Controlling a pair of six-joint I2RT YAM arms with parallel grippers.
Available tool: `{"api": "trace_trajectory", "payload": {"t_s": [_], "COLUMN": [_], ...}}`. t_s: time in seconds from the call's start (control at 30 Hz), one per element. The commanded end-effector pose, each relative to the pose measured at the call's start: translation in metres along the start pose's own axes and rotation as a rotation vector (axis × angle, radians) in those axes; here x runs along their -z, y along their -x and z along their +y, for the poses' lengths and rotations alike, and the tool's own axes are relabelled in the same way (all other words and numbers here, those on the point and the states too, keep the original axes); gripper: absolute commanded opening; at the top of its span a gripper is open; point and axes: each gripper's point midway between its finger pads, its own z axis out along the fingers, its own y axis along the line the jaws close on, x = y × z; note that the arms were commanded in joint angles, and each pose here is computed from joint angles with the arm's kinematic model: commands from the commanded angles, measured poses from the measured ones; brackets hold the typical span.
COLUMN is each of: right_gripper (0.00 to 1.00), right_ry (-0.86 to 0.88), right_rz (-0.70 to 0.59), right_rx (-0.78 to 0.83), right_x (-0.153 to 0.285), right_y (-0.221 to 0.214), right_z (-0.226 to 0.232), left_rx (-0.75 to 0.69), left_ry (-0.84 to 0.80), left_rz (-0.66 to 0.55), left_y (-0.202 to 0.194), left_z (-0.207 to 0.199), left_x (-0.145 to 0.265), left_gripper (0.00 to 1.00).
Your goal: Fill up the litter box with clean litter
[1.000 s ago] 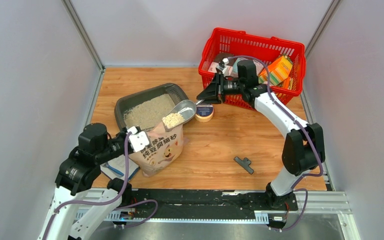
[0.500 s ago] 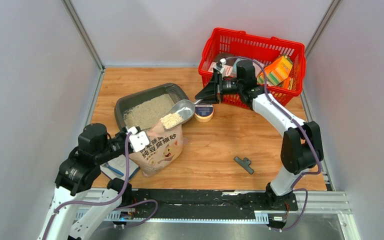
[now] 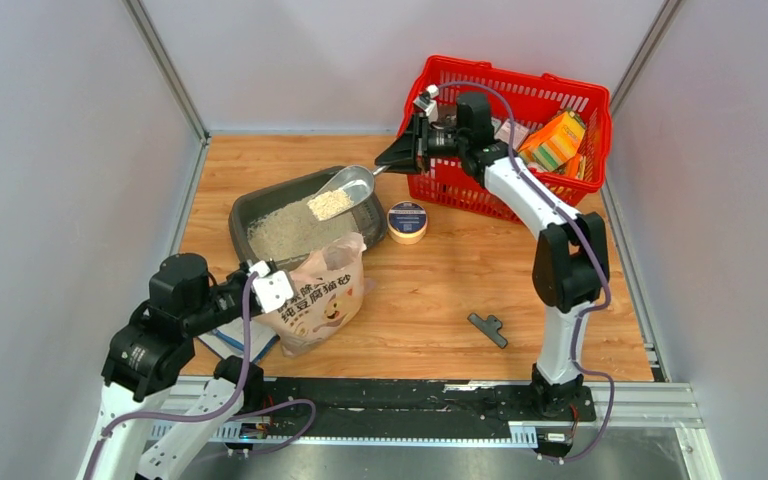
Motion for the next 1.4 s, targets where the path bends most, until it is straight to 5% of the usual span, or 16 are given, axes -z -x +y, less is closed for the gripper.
{"api": "trace_trajectory", "payload": {"t_s": [0.0,0.5,1.37], "right_gripper": [0.00,0.00,0.00], "right_ry": [-0.024,-0.311,-0.334], "right_rz": [-0.107,-0.381,-0.248], "right_rx": [0.165,0.516,0.583], "right_x": [-0.011,-0.019,-0.017], "right_y": [0.037,0.094,0.034], "right_z": [0.006,-0.015,-0.009], "left_rx": [-0.073,-0.120,-0.157], "left_ry": [0.021,-0.004,-0.019], "left_rz": [-0.123,-0.139,-0.167], "left_y": [0.037,0.035,0.033], "left_z": [0.008,0.006,0.000], "left_x": [0.017,0.008,0.002], "left_gripper": [0.00,0.00,0.00]}}
